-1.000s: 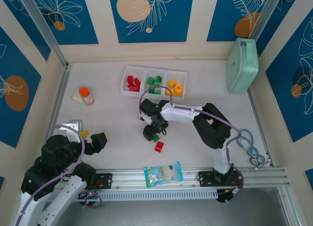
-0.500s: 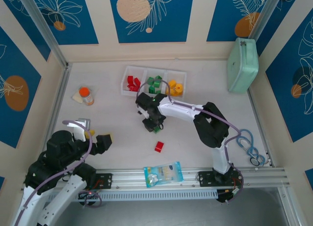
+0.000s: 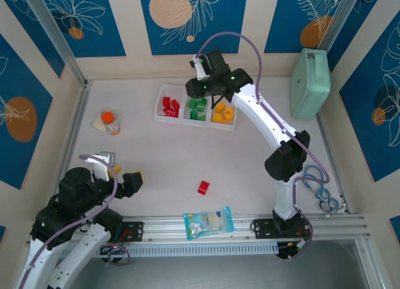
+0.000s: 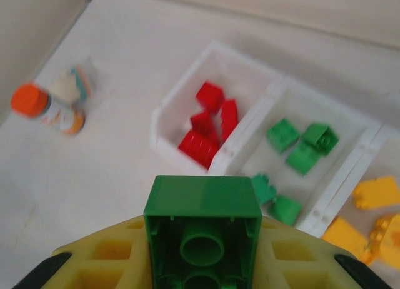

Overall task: Sort the legos into containers by color
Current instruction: Place the lego in the container.

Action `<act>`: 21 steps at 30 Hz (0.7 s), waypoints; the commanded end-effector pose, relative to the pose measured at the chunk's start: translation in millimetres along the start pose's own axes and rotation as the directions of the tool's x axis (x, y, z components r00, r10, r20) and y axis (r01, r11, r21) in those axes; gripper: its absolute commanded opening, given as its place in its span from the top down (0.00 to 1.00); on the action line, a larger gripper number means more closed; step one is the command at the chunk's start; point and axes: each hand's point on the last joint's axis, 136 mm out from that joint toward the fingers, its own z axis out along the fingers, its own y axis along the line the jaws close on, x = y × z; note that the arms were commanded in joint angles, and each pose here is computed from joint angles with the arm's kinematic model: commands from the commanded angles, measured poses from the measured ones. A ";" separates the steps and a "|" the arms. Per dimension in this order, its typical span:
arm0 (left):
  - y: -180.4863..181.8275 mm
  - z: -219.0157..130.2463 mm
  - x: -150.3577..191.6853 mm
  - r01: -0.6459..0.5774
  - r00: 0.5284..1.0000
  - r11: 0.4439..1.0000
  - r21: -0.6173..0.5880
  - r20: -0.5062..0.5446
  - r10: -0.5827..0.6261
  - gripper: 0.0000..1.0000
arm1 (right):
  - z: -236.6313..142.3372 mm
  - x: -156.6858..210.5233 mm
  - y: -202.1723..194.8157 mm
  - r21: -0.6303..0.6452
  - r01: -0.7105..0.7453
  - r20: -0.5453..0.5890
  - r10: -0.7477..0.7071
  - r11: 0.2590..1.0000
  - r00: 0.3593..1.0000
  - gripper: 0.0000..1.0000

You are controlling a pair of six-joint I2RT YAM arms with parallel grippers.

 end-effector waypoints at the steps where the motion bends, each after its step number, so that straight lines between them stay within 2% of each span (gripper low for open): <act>1: -3.6 1.8 -0.5 -0.030 1.000 0.999 0.024 0.008 0.030 0.00 | 52.9 9.4 -5.1 -0.013 -0.040 -0.055 0.039 0.999 0.998 0.74; 10: -3.6 1.9 -0.3 -0.032 0.999 0.999 0.026 0.011 0.032 0.00 | 136.5 11.1 -51.1 0.044 -0.085 -0.058 0.087 0.995 0.994 0.74; 18: -1.6 2.8 -0.8 -0.030 0.999 0.999 0.016 0.015 0.029 0.00 | 164.4 19.0 -87.4 0.151 -0.108 -0.036 0.115 0.983 0.993 0.74; 21: -0.9 3.1 -0.5 -0.030 0.999 0.999 0.013 0.014 0.030 0.00 | 168.8 27.5 -100.9 0.205 -0.090 -0.051 0.102 0.975 0.993 0.69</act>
